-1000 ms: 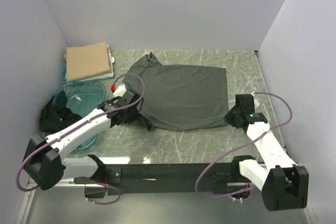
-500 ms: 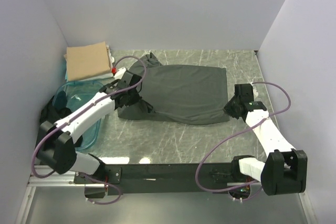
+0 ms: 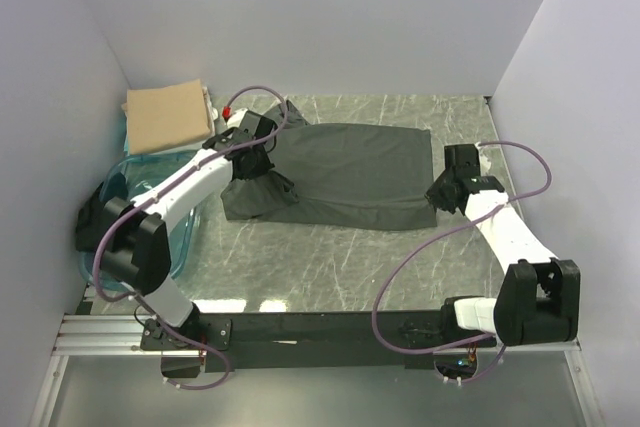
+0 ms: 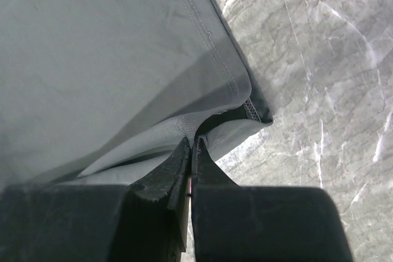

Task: Fold and stack the t-shirts
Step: Fold the tshirt

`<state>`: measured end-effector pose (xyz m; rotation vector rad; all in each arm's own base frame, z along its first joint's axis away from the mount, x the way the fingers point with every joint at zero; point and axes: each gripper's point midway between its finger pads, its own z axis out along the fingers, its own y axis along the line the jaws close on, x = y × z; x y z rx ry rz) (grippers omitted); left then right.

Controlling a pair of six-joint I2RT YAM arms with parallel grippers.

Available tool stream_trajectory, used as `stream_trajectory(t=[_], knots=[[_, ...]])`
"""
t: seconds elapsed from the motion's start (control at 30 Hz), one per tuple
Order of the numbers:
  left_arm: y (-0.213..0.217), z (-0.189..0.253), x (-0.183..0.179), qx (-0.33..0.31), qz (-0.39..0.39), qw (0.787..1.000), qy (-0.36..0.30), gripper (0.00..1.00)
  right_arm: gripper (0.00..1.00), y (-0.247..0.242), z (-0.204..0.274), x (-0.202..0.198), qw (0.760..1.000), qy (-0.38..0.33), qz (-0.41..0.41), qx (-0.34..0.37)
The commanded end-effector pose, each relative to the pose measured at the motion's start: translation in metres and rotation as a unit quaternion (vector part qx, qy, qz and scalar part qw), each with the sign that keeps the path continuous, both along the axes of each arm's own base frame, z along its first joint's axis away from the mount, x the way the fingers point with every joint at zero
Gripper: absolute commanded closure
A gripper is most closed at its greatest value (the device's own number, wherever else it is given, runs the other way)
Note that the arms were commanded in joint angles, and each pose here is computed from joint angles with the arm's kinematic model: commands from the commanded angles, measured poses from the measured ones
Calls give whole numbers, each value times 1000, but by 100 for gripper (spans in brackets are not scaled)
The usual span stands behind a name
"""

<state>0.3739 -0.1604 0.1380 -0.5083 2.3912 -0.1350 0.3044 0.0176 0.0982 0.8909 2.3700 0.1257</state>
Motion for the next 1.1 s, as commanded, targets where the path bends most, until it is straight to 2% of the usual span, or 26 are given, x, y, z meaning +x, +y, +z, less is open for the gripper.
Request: stream_trajectory(t=[0.0, 0.43, 0.73, 1.07], knots=[[-4, 16, 22, 2, -17, 1000, -25, 99, 100, -9, 17, 19, 999, -26, -12, -14], [-17, 5, 69, 41, -78, 996, -29, 99, 100, -18, 9, 44, 999, -4, -23, -30], [-34, -21, 106, 71, -157, 985, -23, 99, 99, -30, -2, 59, 998, 3, -27, -59], [-52, -39, 142, 88, -220, 970, -47, 99, 99, -36, -14, 60, 996, 18, -35, -75]])
